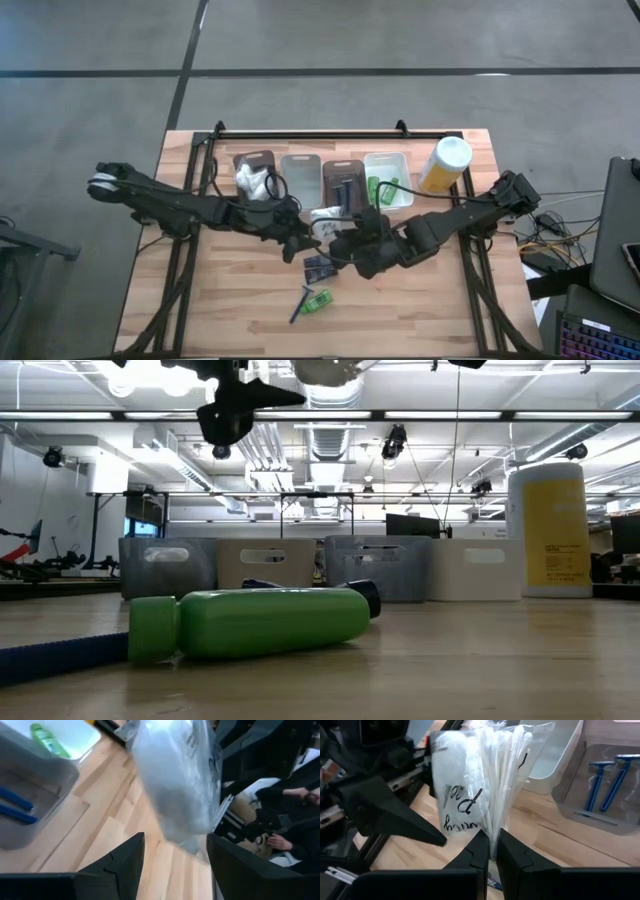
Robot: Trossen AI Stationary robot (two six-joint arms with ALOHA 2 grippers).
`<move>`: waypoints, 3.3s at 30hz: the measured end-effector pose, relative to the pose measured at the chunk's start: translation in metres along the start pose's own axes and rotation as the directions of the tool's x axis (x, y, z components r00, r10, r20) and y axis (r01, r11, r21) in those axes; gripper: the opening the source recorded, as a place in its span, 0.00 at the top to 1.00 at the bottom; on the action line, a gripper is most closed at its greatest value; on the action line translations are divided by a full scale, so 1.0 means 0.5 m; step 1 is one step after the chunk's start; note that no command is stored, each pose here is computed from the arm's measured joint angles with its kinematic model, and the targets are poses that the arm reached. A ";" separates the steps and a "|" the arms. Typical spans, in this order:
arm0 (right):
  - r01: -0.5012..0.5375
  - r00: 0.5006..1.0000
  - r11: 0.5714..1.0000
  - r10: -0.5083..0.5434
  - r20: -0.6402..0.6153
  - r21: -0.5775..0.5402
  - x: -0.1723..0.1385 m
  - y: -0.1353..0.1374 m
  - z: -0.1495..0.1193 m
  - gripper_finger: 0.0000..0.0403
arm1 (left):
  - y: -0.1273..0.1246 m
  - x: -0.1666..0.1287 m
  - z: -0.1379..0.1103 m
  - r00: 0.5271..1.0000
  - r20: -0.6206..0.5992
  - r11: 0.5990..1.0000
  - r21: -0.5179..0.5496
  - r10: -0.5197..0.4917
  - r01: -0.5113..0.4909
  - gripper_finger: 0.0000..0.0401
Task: Pick & Place Travel size toiletries
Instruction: Put the white cotton pack into the left black bin
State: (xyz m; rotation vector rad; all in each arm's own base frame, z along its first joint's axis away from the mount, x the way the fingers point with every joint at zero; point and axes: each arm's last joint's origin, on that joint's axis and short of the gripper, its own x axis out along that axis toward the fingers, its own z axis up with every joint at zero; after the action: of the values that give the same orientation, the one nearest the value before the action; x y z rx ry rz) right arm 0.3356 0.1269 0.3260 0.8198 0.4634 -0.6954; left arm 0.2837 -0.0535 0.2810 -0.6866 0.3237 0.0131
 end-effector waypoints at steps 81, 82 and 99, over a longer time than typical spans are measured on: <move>0.002 0.985 0.996 -0.018 -0.173 -0.092 -0.094 -0.034 -0.007 0.16 | 0.179 -0.256 0.071 0.638 -0.299 0.686 0.086 0.710 -0.723 0.98; 0.002 0.985 0.996 -0.018 -0.173 -0.092 -0.094 -0.034 -0.007 0.15 | 0.185 -0.250 0.076 0.643 -0.298 0.690 0.083 0.706 -0.719 0.98; 0.002 0.985 0.996 -0.018 -0.174 -0.092 -0.094 -0.034 -0.007 0.15 | 0.347 -0.182 0.114 0.613 -0.486 0.698 -0.009 0.623 -0.716 0.83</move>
State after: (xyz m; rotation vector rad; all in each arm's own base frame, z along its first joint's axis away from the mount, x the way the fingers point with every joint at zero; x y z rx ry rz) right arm 0.2908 0.1392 0.3444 0.7953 0.6540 -0.6094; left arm 0.1934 0.1251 0.2419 -0.7318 1.0448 0.6395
